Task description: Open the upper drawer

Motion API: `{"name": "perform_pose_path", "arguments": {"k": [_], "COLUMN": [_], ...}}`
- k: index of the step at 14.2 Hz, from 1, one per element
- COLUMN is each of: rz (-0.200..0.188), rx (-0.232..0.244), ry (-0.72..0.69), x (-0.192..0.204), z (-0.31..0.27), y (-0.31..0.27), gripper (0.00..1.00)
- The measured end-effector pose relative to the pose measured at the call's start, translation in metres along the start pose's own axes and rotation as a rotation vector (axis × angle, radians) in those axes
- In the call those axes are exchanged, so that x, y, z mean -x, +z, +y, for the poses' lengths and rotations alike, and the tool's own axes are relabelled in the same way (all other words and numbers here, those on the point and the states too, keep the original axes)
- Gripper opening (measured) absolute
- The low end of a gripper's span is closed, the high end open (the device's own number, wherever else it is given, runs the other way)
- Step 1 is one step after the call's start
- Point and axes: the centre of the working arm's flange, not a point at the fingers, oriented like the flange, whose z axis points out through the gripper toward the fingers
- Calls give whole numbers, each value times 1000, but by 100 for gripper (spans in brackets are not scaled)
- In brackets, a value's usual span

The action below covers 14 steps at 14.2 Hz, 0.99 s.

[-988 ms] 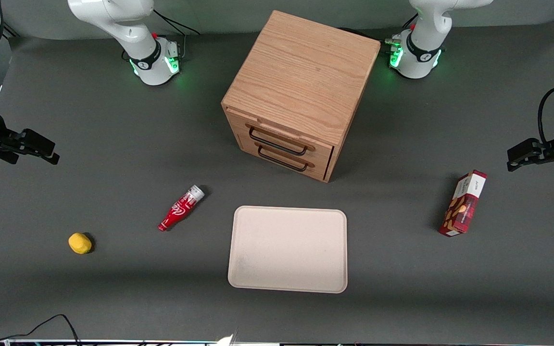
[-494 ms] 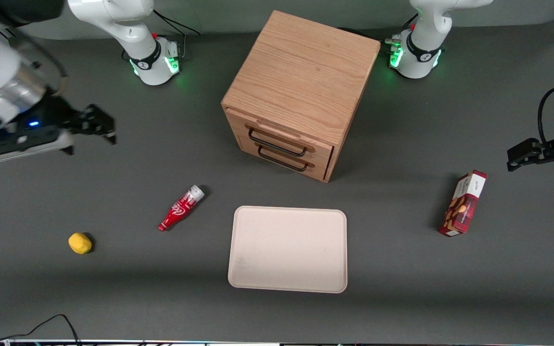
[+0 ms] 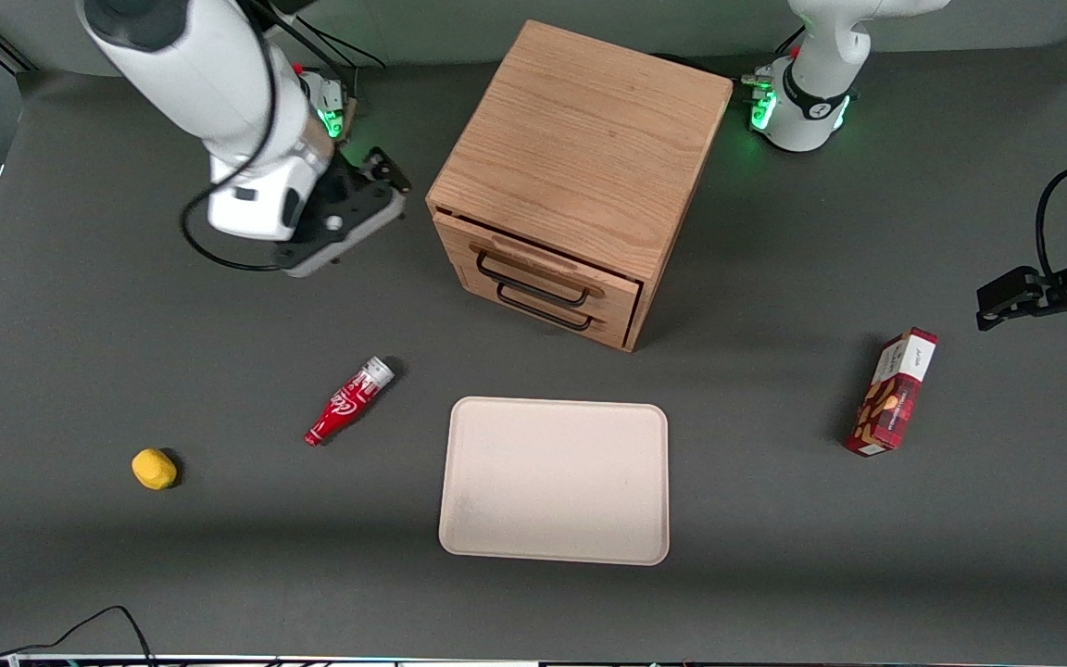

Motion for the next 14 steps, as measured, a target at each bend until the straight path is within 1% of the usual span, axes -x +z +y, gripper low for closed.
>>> {"name": "perform_pose_path", "arguments": {"k": [2, 4, 5, 8, 11, 12, 14], "rz": [-4, -11, -4, 39, 83, 89, 79], "rx": [-36, -45, -55, -81, -105, -113, -127], "ry": [-83, -152, -177, -226, -248, -249, -254], "x": [-21, -41, -50, -71, -87, -91, -95], "z": [-5, -13, -19, -39, -38, -36, -36], "y": [20, 40, 49, 70, 90, 97, 111], "gripper": [100, 100, 100, 100, 100, 100, 100]}}
